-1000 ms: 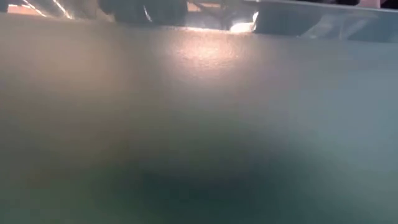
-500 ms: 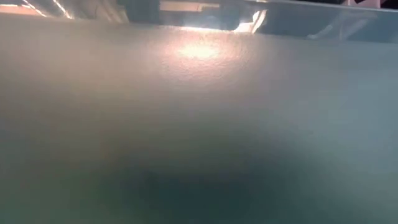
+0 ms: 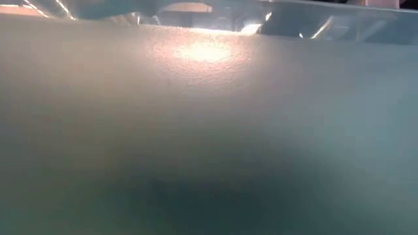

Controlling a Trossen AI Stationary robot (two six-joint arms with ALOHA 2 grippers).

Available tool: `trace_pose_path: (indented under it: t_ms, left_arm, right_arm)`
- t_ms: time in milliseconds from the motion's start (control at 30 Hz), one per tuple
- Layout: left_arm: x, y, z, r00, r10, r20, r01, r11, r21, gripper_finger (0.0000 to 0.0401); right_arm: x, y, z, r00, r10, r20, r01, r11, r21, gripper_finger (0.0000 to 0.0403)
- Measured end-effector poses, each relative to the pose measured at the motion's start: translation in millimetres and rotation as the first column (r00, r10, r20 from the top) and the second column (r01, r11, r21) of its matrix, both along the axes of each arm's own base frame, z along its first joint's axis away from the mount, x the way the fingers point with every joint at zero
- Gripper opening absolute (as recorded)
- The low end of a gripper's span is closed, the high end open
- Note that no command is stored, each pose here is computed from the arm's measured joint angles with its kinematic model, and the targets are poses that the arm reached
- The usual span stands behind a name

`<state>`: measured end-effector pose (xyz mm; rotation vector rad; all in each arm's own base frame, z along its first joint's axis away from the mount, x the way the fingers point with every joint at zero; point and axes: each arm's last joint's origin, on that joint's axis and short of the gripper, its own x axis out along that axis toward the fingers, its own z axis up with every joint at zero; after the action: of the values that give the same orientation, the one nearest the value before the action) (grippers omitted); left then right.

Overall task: Pick & Place Kitchen Items
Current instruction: Put the blue spatula into the blue bin

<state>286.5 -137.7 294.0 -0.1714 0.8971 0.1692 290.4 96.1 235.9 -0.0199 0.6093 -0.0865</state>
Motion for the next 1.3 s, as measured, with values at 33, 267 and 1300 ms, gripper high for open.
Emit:
trace_pose_path:
  t_ms: [33, 267, 1300]
  left_arm:
    - [-0.4, -3.9, -2.2, 1.0, 0.003, -0.005, -0.003, 1.0, -0.006, 0.0014]
    - [3.8, -32.1, -16.9, 1.0, 0.005, 0.007, -0.005, 0.996, -0.085, 0.0014]
    - [26.6, -129.4, -109.4, 0.999, -0.031, -0.039, 0.015, 0.938, -0.346, 0.0013]
  right_arm:
    - [-1.5, -0.7, 3.4, 1.0, -0.004, 0.012, 0.004, 1.0, 0.009, 0.0257]
    - [-13.1, -9.0, 30.8, 0.993, -0.025, 0.111, 0.017, 0.998, 0.067, 0.0257]
    - [-27.7, -44.1, 59.4, 0.978, -0.096, 0.186, 0.074, 0.99, 0.124, 0.0256]
